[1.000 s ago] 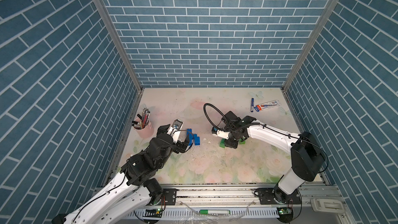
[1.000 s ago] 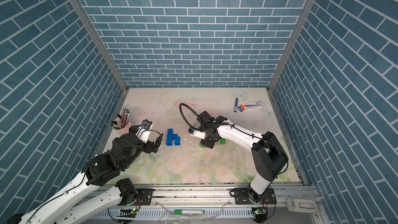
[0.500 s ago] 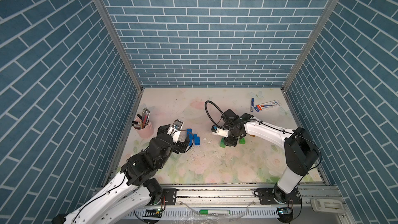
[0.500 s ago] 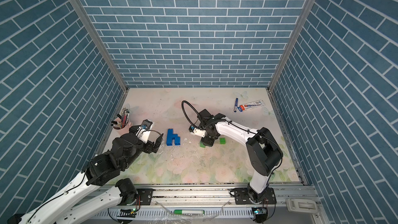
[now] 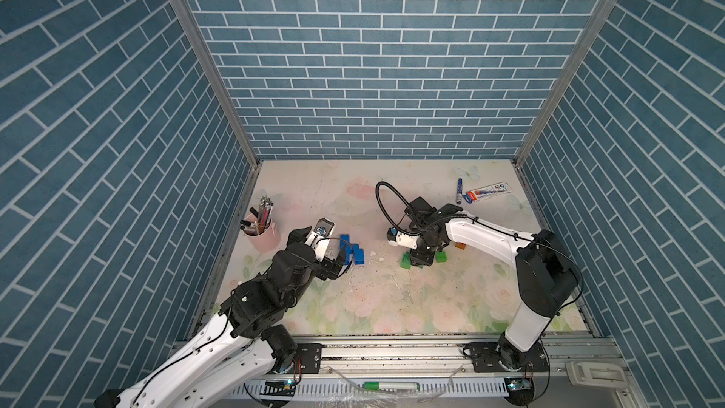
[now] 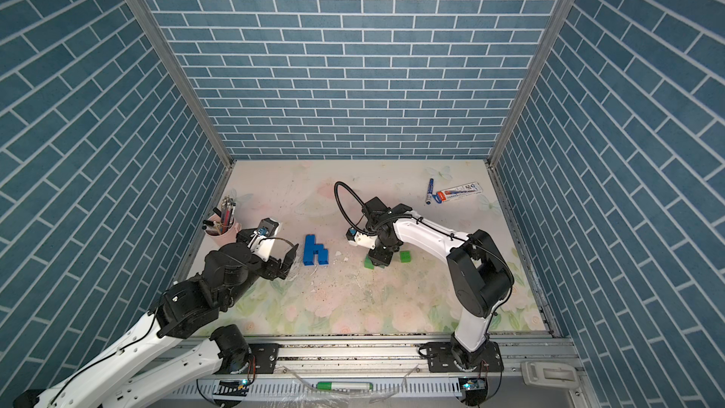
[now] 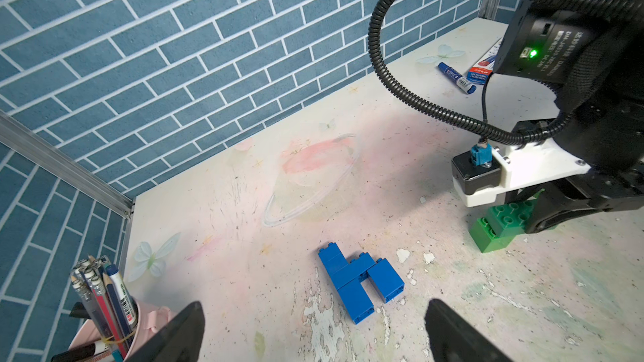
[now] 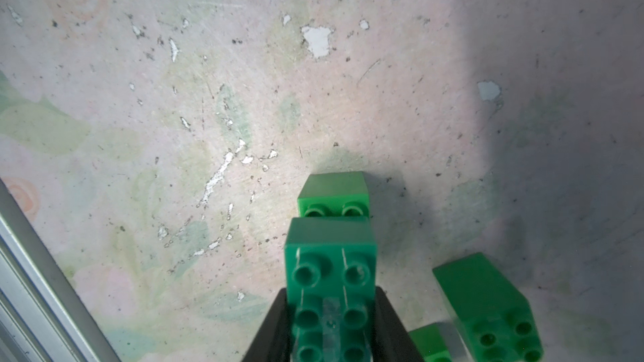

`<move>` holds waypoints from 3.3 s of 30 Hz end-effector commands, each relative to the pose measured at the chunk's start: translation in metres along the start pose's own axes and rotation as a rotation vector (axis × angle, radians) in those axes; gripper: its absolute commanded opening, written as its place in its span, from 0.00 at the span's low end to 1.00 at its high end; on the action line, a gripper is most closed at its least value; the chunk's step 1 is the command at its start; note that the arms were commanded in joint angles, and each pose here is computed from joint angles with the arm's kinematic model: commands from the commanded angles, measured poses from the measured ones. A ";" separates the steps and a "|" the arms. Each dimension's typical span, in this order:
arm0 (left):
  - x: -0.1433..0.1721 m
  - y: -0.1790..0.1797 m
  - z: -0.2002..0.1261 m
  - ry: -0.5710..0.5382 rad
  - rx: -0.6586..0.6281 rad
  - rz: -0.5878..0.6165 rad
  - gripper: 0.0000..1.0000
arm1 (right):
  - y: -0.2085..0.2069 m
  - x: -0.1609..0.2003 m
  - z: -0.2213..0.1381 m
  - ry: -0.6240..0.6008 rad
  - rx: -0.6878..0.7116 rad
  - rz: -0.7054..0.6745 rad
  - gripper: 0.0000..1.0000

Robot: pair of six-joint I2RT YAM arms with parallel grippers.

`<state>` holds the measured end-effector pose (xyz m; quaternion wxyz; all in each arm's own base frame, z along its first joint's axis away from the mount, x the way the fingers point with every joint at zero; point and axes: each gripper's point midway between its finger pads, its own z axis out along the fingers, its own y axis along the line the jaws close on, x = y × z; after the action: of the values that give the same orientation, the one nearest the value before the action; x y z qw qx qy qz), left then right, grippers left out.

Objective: Assemble the letter h with lego
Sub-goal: Pick up the lego brick from the center of the board, then assemble the lego brick with the lego brick.

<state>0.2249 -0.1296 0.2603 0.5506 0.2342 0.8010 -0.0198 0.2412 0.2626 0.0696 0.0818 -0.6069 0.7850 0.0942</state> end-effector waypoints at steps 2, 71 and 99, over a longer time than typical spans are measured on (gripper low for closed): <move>0.003 -0.001 0.001 0.007 0.007 0.010 0.99 | -0.002 0.005 0.009 0.033 -0.009 -0.046 0.00; 0.003 -0.012 0.000 0.005 0.069 0.015 0.99 | -0.052 -0.013 -0.031 0.118 0.050 -0.331 0.00; 0.003 -0.010 0.000 0.005 0.060 0.018 0.99 | -0.068 -0.002 -0.015 0.130 -0.061 -0.346 0.00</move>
<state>0.2197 -0.1395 0.2572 0.5417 0.2564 0.7993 -0.0441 0.3066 0.2453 0.0814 0.0366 -0.7239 0.6865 0.0577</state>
